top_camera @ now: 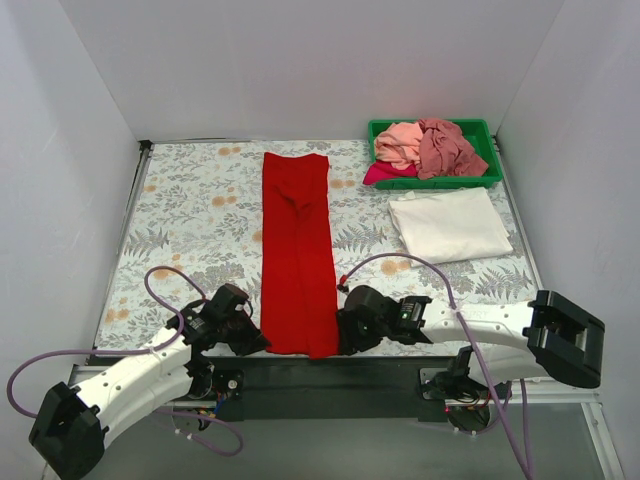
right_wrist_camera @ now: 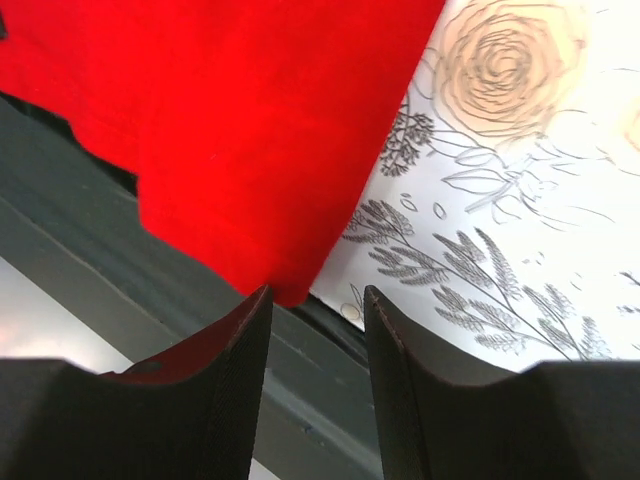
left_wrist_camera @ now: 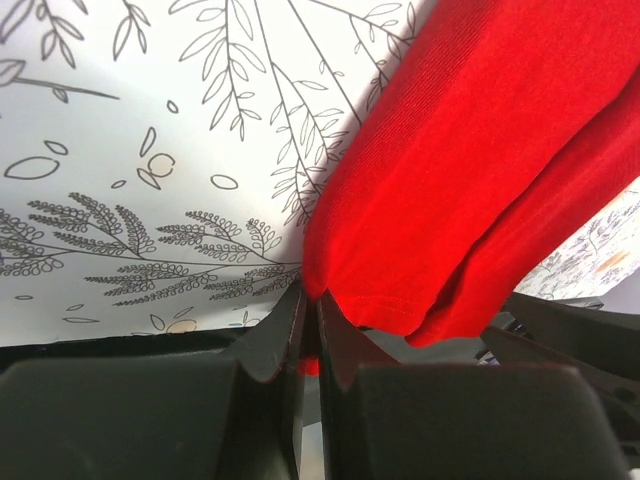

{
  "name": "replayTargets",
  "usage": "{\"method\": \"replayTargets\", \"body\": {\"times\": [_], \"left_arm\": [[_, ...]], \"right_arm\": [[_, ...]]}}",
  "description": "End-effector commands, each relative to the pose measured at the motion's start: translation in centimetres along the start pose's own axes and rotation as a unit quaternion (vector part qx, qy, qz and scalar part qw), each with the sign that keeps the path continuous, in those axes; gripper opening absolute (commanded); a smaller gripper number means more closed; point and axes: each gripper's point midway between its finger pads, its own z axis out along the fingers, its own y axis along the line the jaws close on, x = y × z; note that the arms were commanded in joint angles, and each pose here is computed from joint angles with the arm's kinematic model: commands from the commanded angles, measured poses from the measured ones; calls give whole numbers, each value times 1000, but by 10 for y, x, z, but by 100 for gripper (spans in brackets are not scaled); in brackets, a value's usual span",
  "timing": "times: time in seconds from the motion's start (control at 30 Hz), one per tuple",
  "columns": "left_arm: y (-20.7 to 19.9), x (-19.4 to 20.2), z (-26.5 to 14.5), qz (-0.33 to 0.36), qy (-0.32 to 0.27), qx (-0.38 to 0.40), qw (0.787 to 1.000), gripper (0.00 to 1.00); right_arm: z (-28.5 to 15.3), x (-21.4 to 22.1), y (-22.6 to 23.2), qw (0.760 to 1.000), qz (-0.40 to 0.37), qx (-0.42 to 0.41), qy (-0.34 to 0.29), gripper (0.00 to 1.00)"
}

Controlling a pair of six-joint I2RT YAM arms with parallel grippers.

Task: Fold and stack the t-shirts
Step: Fold the tshirt

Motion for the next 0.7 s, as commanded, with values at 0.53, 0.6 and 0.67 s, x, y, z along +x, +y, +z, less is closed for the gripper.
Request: {"method": "replayTargets", "body": {"times": [0.53,0.6,0.67], "left_arm": [[-7,10,-25,-6,14,16,1000,0],[-13,11,-35,-3,11,31,999,0],[-25,12,-42,8,14,65,998,0]], "right_arm": [[6,18,37,997,10,-79,16,1],[-1,22,41,996,9,-82,15,1],[-9,23,46,996,2,-91,9,1]]}}
